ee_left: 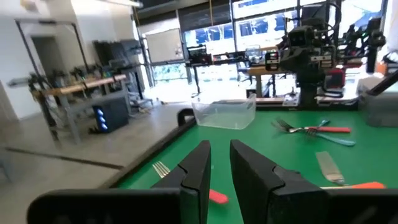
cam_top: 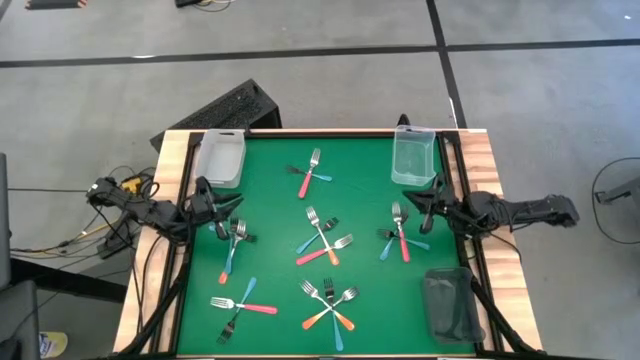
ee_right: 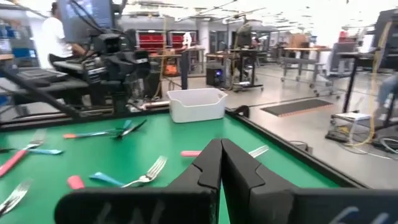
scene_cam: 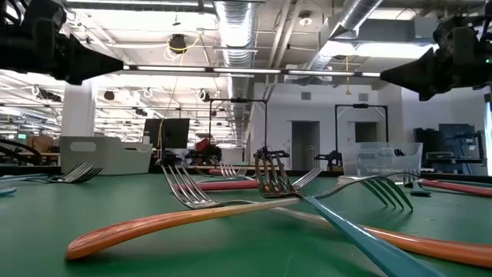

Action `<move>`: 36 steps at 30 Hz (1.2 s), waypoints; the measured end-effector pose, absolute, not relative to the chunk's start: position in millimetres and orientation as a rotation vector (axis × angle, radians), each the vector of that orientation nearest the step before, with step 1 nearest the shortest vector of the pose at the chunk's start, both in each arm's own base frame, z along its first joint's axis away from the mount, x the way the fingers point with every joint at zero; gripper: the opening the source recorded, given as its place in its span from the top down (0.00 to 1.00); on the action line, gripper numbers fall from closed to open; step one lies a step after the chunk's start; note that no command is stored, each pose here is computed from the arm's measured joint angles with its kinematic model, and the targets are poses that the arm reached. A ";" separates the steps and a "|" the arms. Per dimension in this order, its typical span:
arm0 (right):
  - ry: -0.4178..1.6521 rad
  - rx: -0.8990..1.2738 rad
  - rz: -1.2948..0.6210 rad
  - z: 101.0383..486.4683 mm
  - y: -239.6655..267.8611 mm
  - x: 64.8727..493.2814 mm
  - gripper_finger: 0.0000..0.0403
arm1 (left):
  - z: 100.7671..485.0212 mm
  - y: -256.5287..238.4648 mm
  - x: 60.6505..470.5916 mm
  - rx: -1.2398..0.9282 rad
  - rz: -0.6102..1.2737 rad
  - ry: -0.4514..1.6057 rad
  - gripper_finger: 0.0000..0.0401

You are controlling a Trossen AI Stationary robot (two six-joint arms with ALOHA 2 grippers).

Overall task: Sort silverware by color (type)
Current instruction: Put the blue fork into the transparent bin

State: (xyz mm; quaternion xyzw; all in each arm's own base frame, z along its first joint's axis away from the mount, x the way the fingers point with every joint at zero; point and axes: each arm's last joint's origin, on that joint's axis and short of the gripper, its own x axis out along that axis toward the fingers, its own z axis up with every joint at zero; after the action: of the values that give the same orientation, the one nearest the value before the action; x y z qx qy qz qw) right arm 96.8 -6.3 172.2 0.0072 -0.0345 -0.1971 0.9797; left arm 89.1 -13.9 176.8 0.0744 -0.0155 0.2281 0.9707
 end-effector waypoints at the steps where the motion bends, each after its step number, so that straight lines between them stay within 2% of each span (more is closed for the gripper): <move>1: -0.070 0.017 -0.418 172.2 -7.5 96.6 0.92 | 178.2 -13.2 88.9 0.161 0.477 -0.042 0.87; 9: -0.122 0.280 -0.449 171.2 -11.7 96.3 0.92 | 181.3 -3.0 90.5 0.173 0.551 -0.072 0.87; 16: -0.118 0.335 -0.480 170.0 -15.1 96.0 0.92 | 179.6 10.0 91.9 0.185 0.615 -0.059 0.87; 26: 0.401 0.581 -0.435 167.0 -10.9 108.7 0.83 | 172.4 21.7 95.7 0.191 0.630 0.014 0.87; 36: 0.919 0.709 -0.369 175.0 -2.2 125.5 0.73 | 172.5 24.0 94.3 0.250 0.711 0.045 0.87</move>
State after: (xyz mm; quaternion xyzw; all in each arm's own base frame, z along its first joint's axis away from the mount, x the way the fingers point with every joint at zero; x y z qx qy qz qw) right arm 125.5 -2.2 175.0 0.3329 0.4315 -0.1733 0.8203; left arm 94.3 24.0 172.5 0.1222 0.0221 0.3469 0.9296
